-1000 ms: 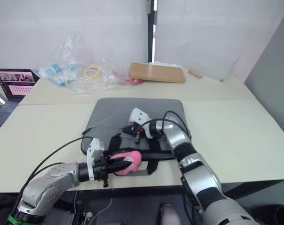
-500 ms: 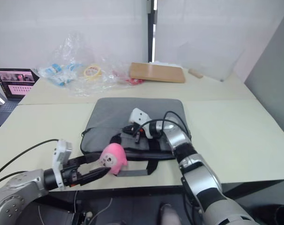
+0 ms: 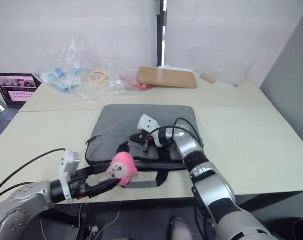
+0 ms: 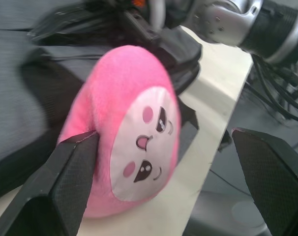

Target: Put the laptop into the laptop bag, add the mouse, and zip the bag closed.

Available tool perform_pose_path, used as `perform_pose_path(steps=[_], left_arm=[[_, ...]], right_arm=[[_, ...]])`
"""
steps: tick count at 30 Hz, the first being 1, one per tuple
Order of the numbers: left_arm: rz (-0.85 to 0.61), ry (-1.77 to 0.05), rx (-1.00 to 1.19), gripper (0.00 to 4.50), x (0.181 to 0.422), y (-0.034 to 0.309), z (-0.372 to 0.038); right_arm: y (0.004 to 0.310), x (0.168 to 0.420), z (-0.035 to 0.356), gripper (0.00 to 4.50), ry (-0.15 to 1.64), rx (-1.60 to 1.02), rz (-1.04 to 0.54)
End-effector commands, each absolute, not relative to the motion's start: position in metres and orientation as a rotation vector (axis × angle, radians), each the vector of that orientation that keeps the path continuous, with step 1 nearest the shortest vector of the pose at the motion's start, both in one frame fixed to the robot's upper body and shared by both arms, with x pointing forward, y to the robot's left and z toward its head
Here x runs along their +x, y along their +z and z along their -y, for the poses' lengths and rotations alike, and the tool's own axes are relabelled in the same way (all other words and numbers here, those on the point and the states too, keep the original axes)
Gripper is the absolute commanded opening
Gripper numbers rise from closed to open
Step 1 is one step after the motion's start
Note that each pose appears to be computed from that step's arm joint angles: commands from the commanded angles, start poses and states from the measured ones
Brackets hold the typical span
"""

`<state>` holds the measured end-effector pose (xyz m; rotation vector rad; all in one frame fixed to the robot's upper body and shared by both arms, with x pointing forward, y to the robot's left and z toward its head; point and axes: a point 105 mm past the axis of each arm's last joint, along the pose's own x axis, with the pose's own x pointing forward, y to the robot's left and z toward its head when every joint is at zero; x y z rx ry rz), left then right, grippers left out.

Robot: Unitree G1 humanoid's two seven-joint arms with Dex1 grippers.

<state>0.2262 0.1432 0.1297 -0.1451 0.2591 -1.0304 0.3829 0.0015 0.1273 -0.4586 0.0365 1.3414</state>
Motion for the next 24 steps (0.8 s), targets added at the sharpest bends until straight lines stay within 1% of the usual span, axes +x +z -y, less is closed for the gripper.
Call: perform_pose_path(steps=[1, 6, 11, 15, 21, 24], left_arm=[[-0.169, -1.031, -0.103, 4.49, 0.231, 0.151, -0.145], [-0.16, -0.964, -0.091, 4.49, 0.231, 0.154, -0.165], [-0.12, -0.878, -0.058, 4.49, 0.235, 0.167, -0.187], [-0.085, -0.743, -0.051, 4.49, 0.236, 0.178, -0.219], [-0.077, -0.548, 0.009, 4.49, 0.23, 0.181, -0.276], [-0.077, -0.51, 0.026, 4.49, 0.227, 0.181, -0.289]], right_arm=[[0.12, 0.388, 0.008, 0.0, 1.302, -0.457, -0.083], [0.119, 0.389, 0.009, 0.0, 1.294, -0.454, -0.083], [0.119, 0.39, 0.01, 0.0, 1.29, -0.453, -0.085], [0.12, 0.391, 0.01, 0.0, 1.283, -0.452, -0.079], [0.118, 0.392, 0.014, 0.0, 1.273, -0.448, -0.081], [0.118, 0.393, 0.017, 0.0, 1.269, -0.447, -0.083]])
